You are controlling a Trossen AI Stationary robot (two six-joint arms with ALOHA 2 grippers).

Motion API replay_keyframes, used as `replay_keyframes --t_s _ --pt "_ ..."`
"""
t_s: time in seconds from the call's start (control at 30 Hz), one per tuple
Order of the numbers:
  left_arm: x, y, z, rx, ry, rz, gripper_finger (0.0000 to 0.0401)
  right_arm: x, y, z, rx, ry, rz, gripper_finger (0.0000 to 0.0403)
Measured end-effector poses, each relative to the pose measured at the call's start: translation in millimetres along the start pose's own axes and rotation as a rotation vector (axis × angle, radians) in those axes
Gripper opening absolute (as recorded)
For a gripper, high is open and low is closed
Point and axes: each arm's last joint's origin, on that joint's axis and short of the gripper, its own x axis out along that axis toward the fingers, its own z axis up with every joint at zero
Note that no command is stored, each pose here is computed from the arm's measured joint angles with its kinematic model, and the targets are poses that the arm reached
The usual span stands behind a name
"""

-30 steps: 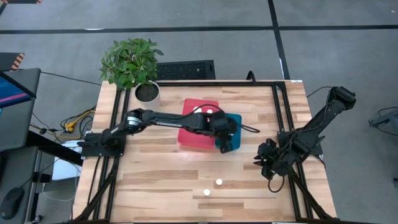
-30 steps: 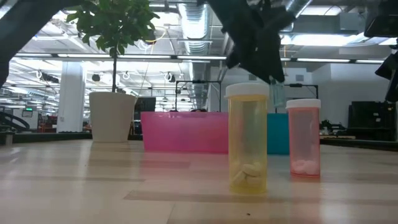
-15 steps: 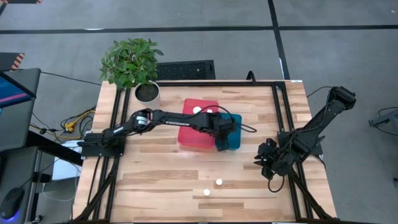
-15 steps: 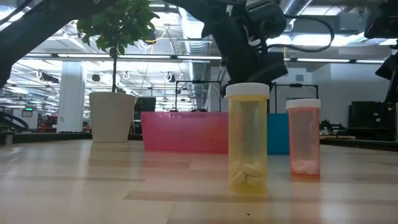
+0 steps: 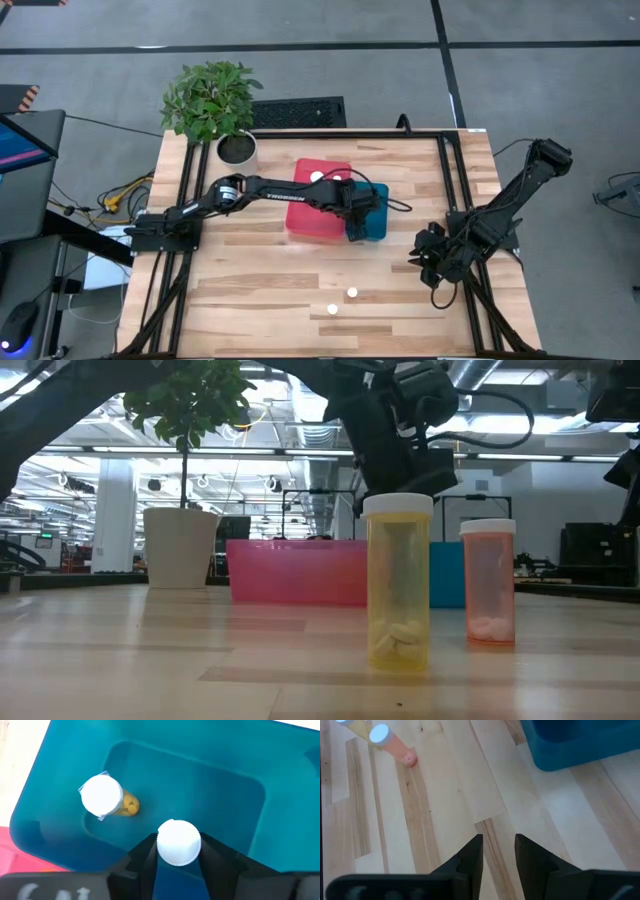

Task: Pick and place medicine bottles into bin by pill shape (circle, oval)
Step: Put the green pill bottle into the blue bin, then put the red pill bottle into the blue bin

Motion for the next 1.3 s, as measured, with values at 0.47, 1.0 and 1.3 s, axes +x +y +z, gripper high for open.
replay_keyframes --t_s 0.47,1.0,1.3 --pt "0 2 0 0.001 0.004 0.005 0.0177 0 0 0 -0.002 0.002 -0.003 0.0120" --pt "-47 3 19 -0.007 0.020 -0.037 0.0283 0 0 0 -0.002 0.001 -0.003 0.0120" --pt "-123 -41 21 -0.006 -0.082 -0.194 0.0284 0 0 0 -0.002 0.000 -0.004 0.0120"
